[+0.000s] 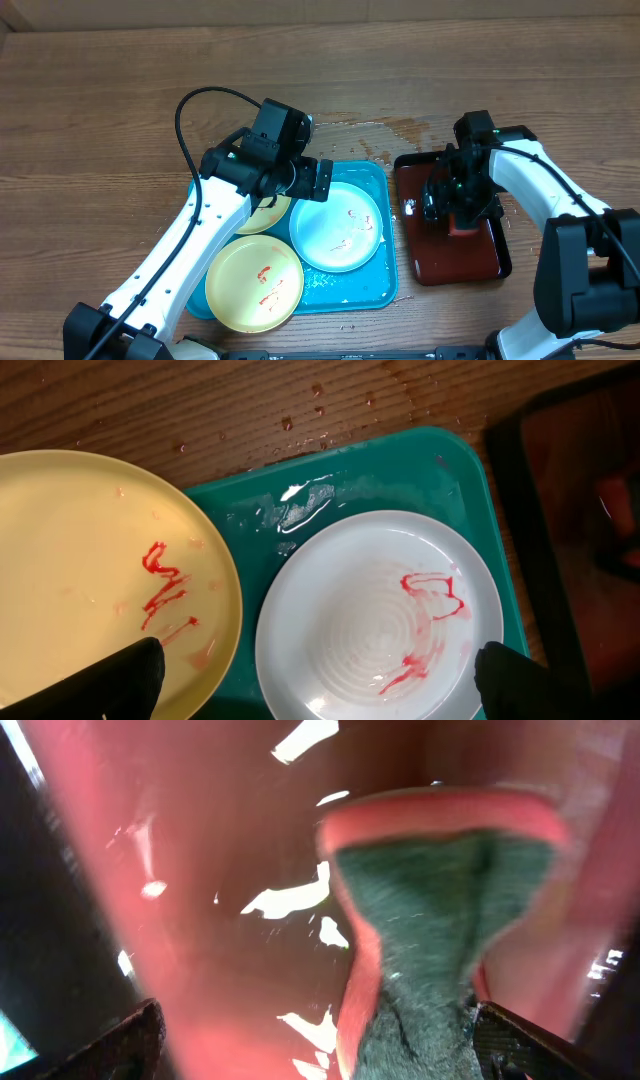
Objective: Clean dirty plates on tray and stack at the side
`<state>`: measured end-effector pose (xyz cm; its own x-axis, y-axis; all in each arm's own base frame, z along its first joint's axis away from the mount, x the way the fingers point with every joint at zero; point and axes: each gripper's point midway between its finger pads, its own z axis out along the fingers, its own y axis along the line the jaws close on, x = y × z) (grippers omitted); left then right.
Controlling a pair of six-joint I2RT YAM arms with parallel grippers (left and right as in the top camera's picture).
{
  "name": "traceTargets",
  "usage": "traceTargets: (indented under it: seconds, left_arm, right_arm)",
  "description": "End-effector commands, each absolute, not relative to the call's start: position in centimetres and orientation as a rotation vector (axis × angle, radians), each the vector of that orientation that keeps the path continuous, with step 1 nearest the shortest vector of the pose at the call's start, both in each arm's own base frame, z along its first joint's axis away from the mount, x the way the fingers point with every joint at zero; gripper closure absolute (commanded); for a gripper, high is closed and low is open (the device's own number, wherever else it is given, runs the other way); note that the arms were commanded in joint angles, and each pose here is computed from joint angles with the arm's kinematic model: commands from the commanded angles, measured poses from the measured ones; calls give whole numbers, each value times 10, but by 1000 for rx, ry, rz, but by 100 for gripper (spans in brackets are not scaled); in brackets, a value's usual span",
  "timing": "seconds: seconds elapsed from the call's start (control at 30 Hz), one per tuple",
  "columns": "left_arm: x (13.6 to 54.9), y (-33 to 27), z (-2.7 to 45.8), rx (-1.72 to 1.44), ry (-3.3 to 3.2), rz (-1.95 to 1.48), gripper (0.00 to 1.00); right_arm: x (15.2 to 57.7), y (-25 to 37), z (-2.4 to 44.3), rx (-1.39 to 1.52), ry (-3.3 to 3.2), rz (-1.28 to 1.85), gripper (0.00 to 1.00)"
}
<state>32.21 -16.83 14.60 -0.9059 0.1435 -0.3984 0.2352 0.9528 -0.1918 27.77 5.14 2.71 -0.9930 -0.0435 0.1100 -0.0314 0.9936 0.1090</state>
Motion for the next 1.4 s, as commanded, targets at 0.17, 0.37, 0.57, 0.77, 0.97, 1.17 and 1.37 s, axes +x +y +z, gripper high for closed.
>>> traceTargets:
  seconds: [0.17, 0.37, 0.57, 0.77, 0.97, 1.17, 1.37]
  left_arm:
    - [326, -172, 152, 307, 2696, -339, 0]
    - [327, -173, 153, 306, 2687, -343, 0]
    - [326, -173, 152, 306, 2694, -340, 0]
    - [326, -173, 152, 306, 2697, -340, 0]
    - [325, -172, 152, 307, 2698, -339, 0]
    - [326, -172, 152, 306, 2697, -339, 0]
    - [325, -172, 152, 306, 2698, -339, 0]
  right_arm:
    - [279, 50, 29, -65, -3034, -203, 0]
    - [273, 77, 37, -79, -2969, -445, 0]
    - [286, 63, 32, -68, -3045, -323, 0]
    - [300, 59, 31, -60, -3106, -292, 0]
    - [300, 59, 42, -50, -3089, -286, 5]
    - [315, 57, 63, -47, -3126, -267, 1]
    - [322, 56, 60, -45, -3145, -255, 9]
